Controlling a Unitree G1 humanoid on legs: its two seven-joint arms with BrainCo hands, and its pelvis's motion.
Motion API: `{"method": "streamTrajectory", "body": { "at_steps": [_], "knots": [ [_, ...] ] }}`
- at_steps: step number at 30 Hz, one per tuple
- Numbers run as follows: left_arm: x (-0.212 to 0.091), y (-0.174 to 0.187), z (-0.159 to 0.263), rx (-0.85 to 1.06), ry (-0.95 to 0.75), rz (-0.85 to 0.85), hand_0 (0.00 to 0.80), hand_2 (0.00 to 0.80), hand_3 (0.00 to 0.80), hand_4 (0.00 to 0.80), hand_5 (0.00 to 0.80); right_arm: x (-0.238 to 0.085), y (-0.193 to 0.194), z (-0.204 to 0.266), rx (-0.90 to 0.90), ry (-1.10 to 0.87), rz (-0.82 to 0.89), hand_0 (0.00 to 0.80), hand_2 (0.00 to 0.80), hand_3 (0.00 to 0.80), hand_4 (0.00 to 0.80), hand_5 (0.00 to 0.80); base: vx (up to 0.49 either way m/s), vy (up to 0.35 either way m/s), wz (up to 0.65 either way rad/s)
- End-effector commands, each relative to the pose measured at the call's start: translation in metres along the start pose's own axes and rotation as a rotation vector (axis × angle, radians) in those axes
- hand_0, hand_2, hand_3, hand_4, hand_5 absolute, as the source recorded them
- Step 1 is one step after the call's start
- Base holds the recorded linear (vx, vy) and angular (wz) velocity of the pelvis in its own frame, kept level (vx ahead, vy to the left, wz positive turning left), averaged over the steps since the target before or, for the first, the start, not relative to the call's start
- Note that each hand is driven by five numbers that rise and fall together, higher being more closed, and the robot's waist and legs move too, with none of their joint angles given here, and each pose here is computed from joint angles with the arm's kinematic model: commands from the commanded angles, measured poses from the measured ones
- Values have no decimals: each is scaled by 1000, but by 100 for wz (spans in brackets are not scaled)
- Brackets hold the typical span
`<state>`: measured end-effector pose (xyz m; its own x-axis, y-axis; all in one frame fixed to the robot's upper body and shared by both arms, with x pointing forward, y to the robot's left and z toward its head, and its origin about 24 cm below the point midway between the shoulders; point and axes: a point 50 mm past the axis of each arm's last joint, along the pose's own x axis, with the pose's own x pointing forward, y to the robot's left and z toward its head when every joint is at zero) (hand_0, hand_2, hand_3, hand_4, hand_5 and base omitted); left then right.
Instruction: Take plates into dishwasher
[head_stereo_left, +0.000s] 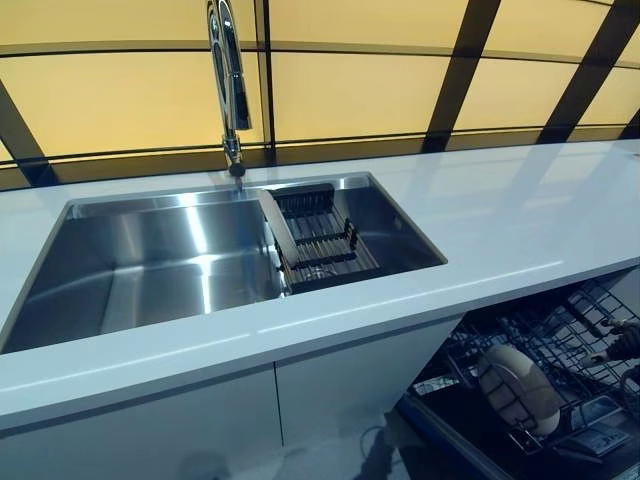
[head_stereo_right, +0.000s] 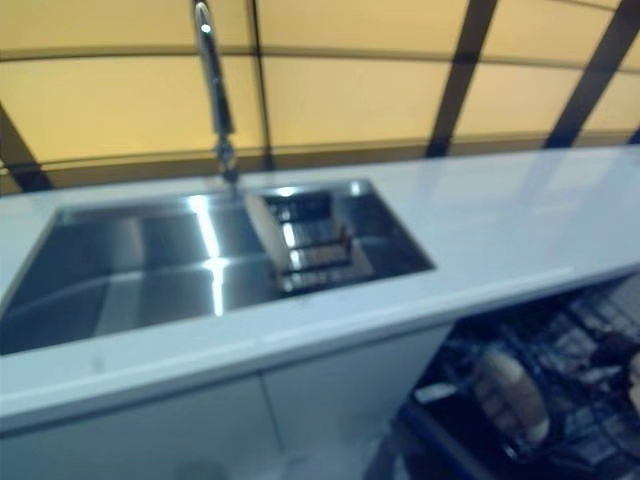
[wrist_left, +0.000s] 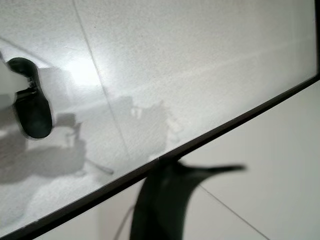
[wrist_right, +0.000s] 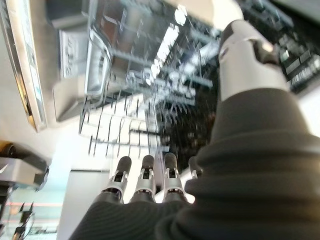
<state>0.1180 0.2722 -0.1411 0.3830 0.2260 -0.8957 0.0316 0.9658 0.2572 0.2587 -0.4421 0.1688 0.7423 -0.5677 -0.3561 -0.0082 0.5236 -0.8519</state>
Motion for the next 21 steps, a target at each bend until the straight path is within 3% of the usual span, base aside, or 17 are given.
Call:
{"method": "streamTrajectory", "body": {
  "at_steps": [1, 6, 15, 21],
  "knots": [
    [-2, 17, -15, 28, 56, 45, 0, 0, 0, 0, 0, -13, -45, 12, 16, -49, -120, 0, 0, 0, 0, 0, 0, 0, 0],
    [-3, 18, -18, 26, 66, 49, 0, 0, 0, 0, 0, -21, -66, 12, 41, -56, -166, 0, 0, 0, 0, 0, 16, 23, -2],
    [-2, 18, -18, 9, 74, 61, 0, 0, 0, 0, 0, -43, -119, -7, 109, 111, -443, 0, 0, 0, 0, 0, 5, 16, -4],
    [-3, 21, -21, 6, 87, 66, 0, 0, 0, 0, 0, -58, -148, 16, 165, 20, -613, 0, 0, 0, 0, 0, 0, 0, 0]
  ]
}}
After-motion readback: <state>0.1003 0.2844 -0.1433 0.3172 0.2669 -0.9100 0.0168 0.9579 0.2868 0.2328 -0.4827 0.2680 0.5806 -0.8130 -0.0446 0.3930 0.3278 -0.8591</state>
